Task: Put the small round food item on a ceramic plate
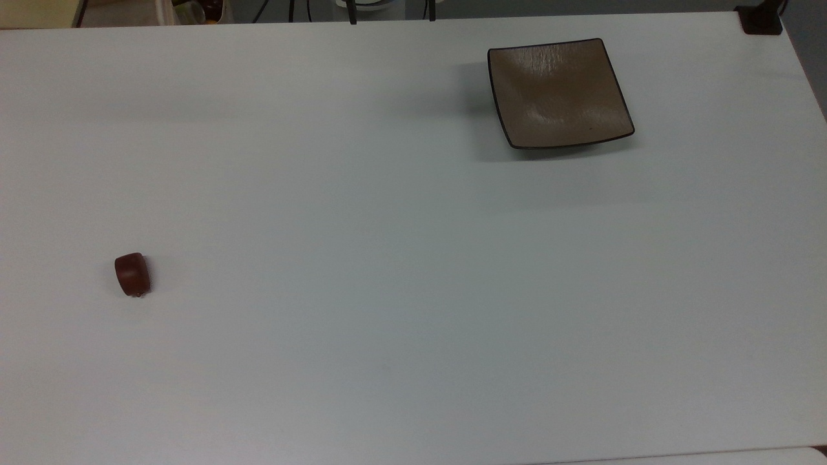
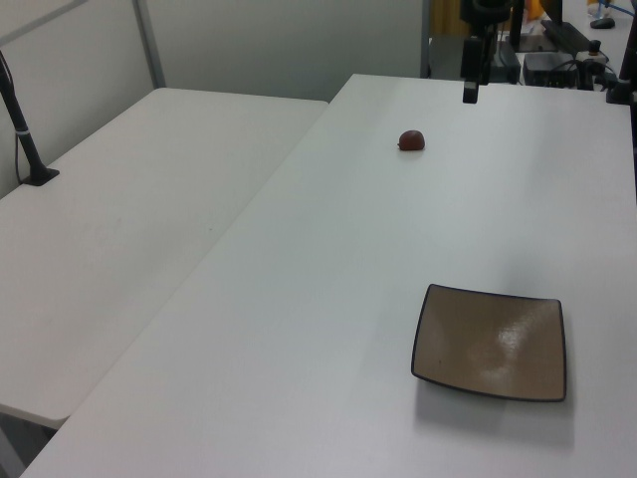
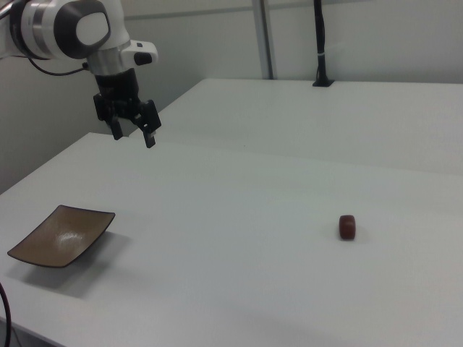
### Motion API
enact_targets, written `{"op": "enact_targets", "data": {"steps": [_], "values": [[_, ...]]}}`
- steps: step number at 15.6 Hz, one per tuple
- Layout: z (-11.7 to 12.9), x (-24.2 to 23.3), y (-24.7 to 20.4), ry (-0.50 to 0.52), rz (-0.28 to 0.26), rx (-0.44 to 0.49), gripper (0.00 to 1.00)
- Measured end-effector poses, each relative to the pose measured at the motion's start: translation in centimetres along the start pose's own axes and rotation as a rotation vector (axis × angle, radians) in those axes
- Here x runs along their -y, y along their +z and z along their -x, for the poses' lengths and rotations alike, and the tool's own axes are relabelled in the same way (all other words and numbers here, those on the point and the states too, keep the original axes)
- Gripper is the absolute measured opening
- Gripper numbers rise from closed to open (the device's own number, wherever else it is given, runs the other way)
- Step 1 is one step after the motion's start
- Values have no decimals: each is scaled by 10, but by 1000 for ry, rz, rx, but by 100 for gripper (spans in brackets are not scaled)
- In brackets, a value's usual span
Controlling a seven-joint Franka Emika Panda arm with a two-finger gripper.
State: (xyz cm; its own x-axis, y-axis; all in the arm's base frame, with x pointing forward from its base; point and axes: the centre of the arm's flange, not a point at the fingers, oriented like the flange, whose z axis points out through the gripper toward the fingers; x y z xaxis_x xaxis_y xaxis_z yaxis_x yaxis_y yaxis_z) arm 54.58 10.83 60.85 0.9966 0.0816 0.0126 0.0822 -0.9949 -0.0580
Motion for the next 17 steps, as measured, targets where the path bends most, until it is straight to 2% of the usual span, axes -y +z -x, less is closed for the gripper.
{"op": "enact_targets", "data": {"steps": [12, 17], "values": [[-2, -18, -2, 33, 0, -8, 100], [-20, -6, 15, 16, 0, -46, 100]]}}
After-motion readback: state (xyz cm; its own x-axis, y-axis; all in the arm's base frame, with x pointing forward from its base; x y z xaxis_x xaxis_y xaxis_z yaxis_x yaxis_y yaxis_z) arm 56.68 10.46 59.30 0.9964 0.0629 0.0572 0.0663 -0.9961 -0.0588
